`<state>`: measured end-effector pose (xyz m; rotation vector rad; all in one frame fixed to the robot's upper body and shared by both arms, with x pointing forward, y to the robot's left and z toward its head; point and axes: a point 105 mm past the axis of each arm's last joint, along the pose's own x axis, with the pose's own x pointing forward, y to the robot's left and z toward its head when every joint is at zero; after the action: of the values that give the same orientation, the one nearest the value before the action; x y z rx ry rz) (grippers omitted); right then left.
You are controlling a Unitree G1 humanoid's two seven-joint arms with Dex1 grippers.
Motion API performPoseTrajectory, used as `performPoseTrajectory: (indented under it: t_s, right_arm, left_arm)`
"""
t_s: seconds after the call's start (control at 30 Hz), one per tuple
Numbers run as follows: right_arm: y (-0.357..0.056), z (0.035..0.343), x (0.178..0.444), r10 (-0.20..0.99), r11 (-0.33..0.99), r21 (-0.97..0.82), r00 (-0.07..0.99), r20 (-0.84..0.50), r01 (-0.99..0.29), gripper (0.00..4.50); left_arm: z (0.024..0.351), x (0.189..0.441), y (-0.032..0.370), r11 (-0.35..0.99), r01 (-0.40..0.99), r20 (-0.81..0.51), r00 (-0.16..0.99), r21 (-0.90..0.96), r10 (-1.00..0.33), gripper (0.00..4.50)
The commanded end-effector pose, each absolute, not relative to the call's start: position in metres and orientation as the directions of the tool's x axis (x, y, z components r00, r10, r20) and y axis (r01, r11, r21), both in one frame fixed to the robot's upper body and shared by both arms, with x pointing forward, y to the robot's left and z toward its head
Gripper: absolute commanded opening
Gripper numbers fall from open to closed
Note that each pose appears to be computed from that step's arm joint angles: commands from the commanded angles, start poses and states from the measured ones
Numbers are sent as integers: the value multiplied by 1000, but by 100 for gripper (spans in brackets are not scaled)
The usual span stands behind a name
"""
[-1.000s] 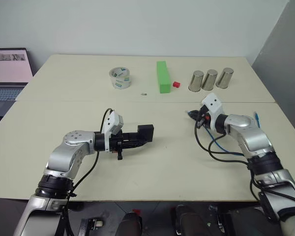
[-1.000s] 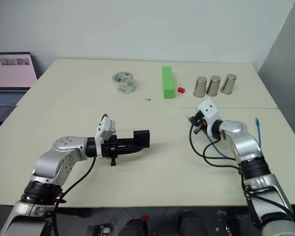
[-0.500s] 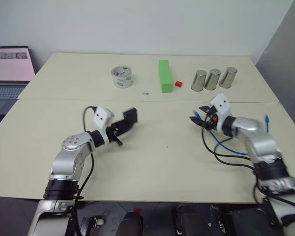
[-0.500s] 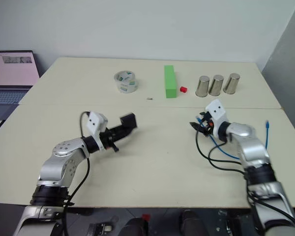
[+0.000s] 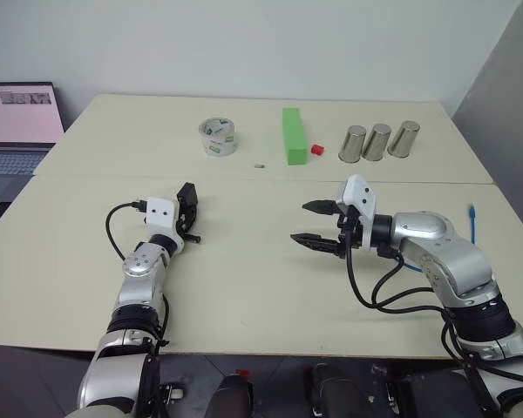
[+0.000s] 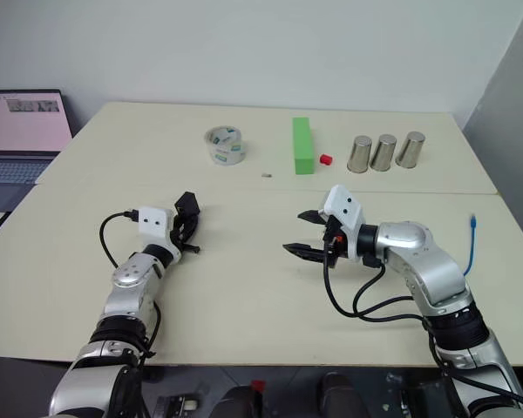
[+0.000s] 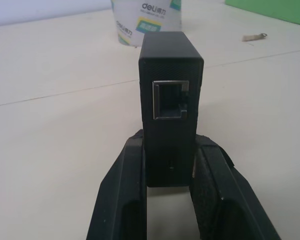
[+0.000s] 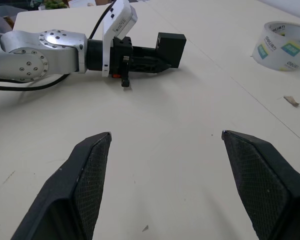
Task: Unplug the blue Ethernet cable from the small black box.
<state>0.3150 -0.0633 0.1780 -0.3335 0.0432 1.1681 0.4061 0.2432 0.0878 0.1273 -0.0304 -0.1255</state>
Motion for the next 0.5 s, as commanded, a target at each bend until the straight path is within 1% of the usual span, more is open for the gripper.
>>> performPoseTrajectory:
  t_s: [0.03, 0.1, 0.23, 0.3, 0.4, 0.5]
  right_arm:
    - [-62, 187, 313, 900, 340, -279, 397, -182, -898, 376]
    - [-63, 185, 311, 897, 342, -280, 400, -188, -897, 376]
    - [-66, 181, 309, 890, 361, -262, 414, -189, -895, 376]
    - [-69, 178, 309, 883, 379, -253, 430, -188, -890, 376]
    - [-80, 173, 309, 863, 422, -239, 468, -190, -875, 376]
    - [-99, 170, 309, 835, 473, -224, 515, -196, -852, 376]
  left_arm:
    - [79, 402, 249, 987, 120, 10, 993, 107, -122, 193]
    - [77, 397, 254, 989, 111, 8, 994, 99, -112, 223]
    - [70, 382, 265, 990, 76, -18, 997, 117, -74, 307]
    - [73, 375, 265, 989, 82, -28, 996, 119, -79, 348]
    - [86, 361, 262, 980, 136, -38, 991, 142, -132, 348]
    - [100, 345, 257, 955, 239, -98, 970, 176, -224, 348]
